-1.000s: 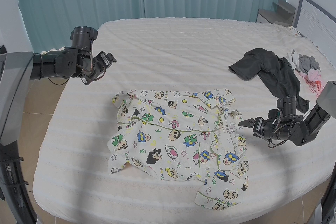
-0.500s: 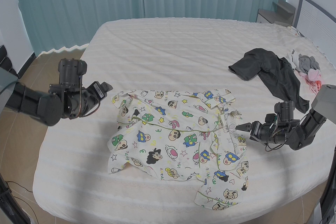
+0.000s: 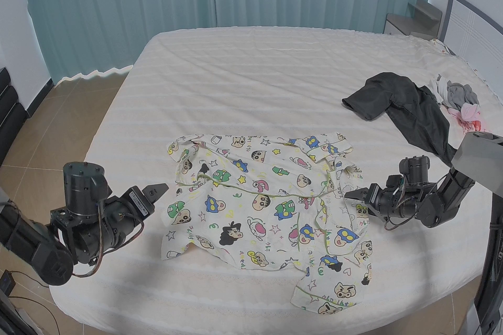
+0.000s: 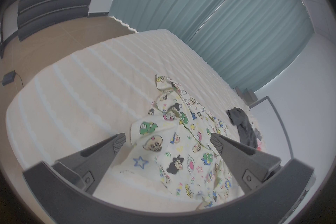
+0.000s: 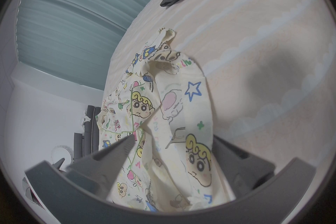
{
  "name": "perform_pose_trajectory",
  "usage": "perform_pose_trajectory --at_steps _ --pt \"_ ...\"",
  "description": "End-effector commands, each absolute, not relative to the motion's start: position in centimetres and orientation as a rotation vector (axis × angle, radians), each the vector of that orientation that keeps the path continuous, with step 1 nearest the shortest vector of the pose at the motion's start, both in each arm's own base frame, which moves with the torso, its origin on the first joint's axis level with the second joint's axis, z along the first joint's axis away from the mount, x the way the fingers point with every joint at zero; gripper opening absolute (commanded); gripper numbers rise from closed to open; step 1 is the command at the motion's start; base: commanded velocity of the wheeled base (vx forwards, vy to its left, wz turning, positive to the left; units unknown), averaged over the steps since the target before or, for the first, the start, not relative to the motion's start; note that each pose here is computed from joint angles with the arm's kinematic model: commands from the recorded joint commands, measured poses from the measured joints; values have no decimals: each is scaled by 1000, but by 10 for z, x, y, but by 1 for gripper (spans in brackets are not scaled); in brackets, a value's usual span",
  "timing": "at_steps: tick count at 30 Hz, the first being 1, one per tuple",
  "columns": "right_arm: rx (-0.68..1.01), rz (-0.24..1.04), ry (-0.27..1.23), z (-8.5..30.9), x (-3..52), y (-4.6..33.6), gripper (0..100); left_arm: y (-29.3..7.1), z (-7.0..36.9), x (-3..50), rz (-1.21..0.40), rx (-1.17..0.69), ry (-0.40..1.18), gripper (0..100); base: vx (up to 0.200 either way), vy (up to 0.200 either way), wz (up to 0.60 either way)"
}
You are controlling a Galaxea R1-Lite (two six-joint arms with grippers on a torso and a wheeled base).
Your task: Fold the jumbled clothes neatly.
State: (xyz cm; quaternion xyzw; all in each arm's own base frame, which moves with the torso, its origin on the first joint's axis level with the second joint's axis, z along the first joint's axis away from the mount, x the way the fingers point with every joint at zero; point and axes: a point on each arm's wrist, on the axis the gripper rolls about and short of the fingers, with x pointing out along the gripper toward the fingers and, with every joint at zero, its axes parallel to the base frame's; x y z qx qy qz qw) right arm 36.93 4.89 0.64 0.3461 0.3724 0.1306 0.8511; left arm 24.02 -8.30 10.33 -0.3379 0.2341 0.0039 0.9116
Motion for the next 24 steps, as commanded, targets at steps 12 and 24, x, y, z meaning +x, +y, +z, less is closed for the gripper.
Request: perform_pose_trajectory --at_steps 12,24 --pt "769 235 803 -4 373 46 0 -82 102 222 -16 -706 500 100 0 0 0" --pt "776 61 661 27 367 -10 0 -84 98 223 -9 -697 516 100 0 0 0"
